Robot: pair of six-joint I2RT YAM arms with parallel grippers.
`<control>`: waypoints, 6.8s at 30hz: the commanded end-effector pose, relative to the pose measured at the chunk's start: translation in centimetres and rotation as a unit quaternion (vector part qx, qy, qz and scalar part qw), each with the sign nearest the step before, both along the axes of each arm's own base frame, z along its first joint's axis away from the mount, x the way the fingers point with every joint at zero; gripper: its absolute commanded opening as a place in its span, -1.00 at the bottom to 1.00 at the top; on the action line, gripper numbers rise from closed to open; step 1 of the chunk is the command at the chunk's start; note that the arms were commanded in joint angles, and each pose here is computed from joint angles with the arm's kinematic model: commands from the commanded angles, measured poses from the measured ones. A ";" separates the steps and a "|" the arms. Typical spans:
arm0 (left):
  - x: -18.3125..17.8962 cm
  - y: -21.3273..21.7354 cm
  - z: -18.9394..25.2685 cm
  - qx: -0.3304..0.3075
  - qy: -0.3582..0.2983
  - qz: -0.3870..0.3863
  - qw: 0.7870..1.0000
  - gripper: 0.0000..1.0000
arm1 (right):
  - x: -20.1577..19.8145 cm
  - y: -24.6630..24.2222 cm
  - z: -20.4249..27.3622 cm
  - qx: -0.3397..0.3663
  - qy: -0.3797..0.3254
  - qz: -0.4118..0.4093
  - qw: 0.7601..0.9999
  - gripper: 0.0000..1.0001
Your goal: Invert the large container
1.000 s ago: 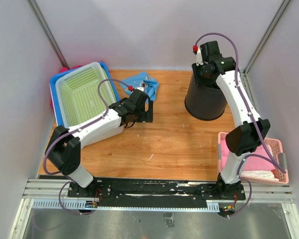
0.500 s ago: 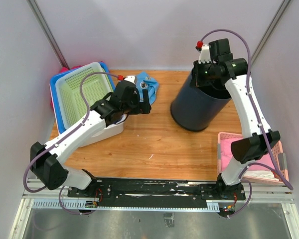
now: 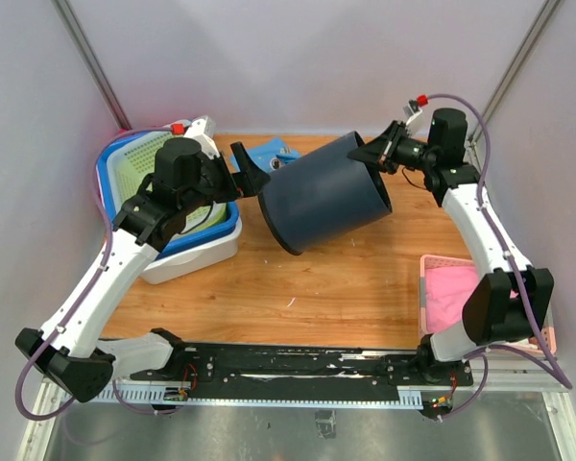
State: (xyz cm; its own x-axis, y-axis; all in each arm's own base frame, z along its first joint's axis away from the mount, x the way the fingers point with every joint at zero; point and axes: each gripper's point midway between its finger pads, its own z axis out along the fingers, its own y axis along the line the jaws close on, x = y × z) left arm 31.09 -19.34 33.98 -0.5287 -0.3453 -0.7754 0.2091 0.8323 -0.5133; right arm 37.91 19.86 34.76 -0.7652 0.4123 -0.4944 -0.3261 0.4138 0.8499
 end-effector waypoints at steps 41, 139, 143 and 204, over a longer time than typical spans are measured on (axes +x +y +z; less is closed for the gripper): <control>0.0 -9.4 -10.3 -0.089 0.030 -0.275 0.957 0.47 | -5.3 -9.2 -13.5 -0.090 0.117 -0.014 0.989 0.15; -6.2 -9.6 1.0 0.054 -0.073 -0.200 0.976 0.80 | -14.5 -19.6 -9.4 -0.419 0.124 -0.293 0.850 -0.53; -6.2 -9.3 1.0 0.057 -0.076 -0.197 0.976 0.80 | -13.6 -19.7 -8.2 -0.413 0.105 -0.307 0.851 -0.98; -2.8 -1.5 -1.2 0.108 0.003 -0.023 0.994 0.98 | 7.9 -36.5 4.4 -0.225 -0.021 -0.672 0.706 0.33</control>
